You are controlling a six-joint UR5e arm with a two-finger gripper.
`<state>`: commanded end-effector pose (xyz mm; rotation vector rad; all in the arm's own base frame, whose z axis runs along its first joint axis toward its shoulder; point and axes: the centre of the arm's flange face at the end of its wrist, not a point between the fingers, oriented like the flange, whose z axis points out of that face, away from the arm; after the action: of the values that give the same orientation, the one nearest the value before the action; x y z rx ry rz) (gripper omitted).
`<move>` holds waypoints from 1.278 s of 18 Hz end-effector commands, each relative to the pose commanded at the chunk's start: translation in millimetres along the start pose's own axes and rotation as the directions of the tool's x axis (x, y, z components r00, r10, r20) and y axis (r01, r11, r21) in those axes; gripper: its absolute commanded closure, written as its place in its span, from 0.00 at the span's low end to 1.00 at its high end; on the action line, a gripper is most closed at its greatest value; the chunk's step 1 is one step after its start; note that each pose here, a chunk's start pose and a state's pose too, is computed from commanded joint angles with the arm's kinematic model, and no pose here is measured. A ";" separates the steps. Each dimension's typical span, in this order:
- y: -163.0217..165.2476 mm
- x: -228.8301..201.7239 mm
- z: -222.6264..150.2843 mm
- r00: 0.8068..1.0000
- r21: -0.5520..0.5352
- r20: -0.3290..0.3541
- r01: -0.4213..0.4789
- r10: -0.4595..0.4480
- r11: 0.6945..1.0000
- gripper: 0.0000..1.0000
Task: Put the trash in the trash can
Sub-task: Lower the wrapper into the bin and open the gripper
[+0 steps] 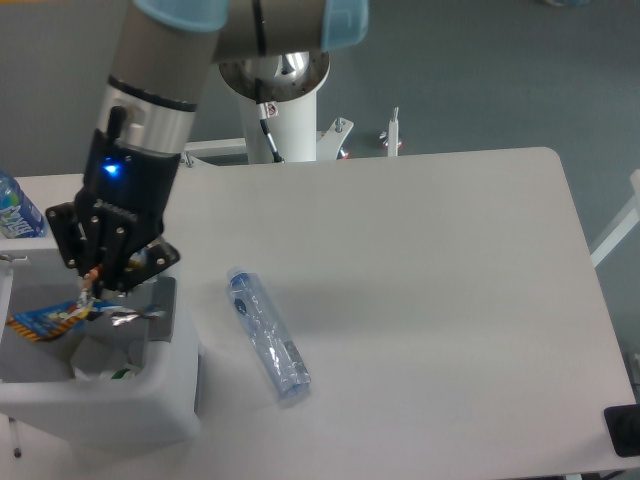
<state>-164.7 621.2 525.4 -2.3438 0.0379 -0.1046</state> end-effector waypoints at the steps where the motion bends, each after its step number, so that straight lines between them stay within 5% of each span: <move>1: 1.0 -1.1 2.9 1.000 -0.004 -0.002 0.000 0.000 1.000 1.00; 18: 22.0 6.8 54.1 0.999 -0.079 -0.049 -0.018 0.014 0.997 0.99; 20: 22.6 9.4 56.3 0.998 -0.082 -0.053 -0.019 0.014 0.996 0.65; 21: 20.6 10.1 53.6 0.998 -0.078 -0.053 -0.019 0.015 0.997 0.60; 22: 18.2 11.2 49.9 0.999 -0.068 -0.051 -0.023 0.019 0.997 0.45; 23: 15.9 12.6 45.5 0.998 -0.061 -0.050 -0.027 0.024 0.998 0.19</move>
<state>-148.2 641.7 483.1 -2.4012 0.0968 -0.1498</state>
